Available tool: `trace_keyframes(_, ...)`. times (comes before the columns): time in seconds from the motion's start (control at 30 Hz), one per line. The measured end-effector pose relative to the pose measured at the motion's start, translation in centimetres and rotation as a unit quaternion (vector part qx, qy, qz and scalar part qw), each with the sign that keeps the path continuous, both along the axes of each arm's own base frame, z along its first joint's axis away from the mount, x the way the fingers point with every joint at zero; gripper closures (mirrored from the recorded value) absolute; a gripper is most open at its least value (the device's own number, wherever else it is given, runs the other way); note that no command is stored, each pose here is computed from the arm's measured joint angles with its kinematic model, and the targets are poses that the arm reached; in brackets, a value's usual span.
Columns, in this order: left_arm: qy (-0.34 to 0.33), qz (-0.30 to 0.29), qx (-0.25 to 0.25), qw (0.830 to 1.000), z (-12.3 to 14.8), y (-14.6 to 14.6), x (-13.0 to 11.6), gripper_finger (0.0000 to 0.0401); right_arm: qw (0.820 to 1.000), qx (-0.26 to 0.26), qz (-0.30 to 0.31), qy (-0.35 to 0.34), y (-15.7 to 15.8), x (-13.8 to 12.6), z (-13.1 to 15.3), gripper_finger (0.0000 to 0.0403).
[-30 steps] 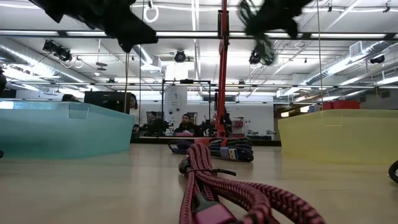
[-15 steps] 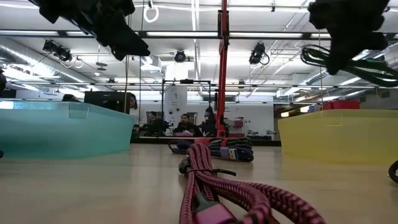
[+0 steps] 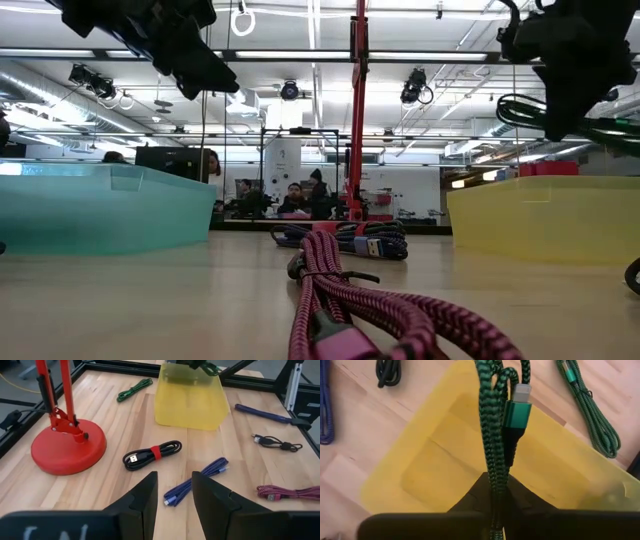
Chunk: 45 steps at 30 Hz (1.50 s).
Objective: Pick & Place USB Port
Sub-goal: Put the green cable into the yellow bin
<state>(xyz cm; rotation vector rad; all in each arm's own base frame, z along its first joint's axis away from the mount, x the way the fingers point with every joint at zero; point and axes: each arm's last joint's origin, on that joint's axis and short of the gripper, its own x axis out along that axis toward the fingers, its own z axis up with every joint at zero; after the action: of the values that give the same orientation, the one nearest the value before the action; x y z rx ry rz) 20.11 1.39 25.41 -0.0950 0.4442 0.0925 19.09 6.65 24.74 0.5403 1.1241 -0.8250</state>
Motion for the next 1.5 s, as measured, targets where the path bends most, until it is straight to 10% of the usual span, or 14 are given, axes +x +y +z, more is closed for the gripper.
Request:
trace_keyframes(0.47, 0.0, -0.013, -0.001, 1.0, 0.0, -0.5, 0.0, 0.0277, 0.993, -0.115, -0.007, 0.028, -0.9, -0.2, -0.3, 0.0206)
trace_keyframes(1.5, 0.003, 0.002, -0.003, 1.0, -0.1, -0.5, 0.0, 0.0277, 0.99, -0.071, -0.036, 0.118, -18.1, 2.4, -2.7, 0.0213)
